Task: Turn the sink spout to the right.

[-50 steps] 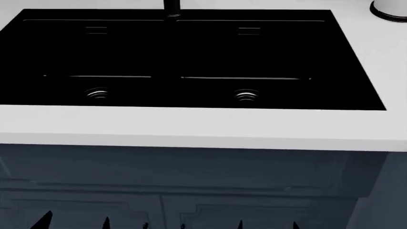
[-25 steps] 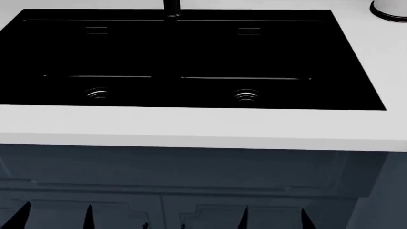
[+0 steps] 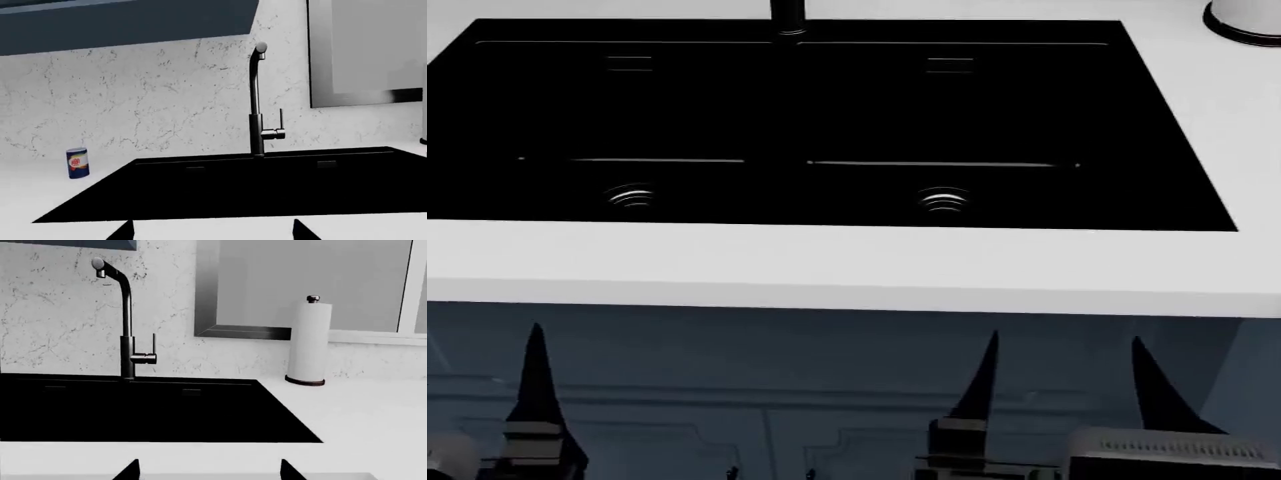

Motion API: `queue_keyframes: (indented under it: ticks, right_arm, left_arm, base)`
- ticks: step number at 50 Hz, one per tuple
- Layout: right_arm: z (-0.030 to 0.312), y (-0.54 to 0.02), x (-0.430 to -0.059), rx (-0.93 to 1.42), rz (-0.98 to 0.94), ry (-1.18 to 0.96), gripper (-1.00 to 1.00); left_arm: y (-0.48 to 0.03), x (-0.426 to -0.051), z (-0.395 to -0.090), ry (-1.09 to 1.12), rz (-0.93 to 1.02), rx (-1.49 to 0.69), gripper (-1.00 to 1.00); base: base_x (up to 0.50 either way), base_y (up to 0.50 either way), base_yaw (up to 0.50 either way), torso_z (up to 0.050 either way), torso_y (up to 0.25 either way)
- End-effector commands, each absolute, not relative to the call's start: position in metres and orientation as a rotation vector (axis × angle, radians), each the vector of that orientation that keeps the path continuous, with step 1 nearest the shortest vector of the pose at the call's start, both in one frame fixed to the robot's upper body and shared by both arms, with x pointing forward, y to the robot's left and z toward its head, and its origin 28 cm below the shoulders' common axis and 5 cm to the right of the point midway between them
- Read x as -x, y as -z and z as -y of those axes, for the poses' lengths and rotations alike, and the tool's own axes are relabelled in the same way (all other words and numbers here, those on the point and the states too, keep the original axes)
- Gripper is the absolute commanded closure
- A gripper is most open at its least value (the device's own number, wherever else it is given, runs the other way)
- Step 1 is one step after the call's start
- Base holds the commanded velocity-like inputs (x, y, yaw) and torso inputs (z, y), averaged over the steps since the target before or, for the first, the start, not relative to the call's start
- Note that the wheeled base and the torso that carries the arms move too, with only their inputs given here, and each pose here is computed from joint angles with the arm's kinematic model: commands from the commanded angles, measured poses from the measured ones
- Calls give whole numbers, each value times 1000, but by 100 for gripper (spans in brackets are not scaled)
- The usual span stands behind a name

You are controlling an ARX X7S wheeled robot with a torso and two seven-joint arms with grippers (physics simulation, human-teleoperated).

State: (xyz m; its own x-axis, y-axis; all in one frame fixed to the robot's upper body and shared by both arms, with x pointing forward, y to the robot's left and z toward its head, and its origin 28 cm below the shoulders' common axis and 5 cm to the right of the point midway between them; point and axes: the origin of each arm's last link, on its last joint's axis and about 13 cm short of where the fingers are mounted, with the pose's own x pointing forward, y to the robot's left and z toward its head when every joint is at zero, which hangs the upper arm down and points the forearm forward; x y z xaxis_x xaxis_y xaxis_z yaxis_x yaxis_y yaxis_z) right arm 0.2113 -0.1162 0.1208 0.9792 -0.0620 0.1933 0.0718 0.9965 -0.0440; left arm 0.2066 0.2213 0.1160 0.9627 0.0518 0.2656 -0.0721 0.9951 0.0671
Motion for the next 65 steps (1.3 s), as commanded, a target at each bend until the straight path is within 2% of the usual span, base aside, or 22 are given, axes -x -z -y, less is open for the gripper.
queue_keyframes:
  ticks: [1, 24, 46, 65]
  right_arm:
    - [120, -149, -205, 66, 247, 75, -100]
    - [130, -173, -205, 83, 319, 112, -100]
    - [145, -203, -204, 153, 387, 177, -100]
    - [144, -201, -202, 154, 385, 168, -100]
  left_arm:
    - [-143, -200, -226, -89, 326, -90, -100]
    - [-186, -198, -237, -133, 425, -119, -100]
    - [-206, -199, -247, -171, 473, -127, -100]
    - [-204, -199, -246, -168, 471, -123, -100]
  base:
    - [0, 0, 0, 0, 0]
    - [0, 0, 0, 0, 0]
    - [0, 0, 0, 0, 0]
    - [338, 18, 0, 0, 0]
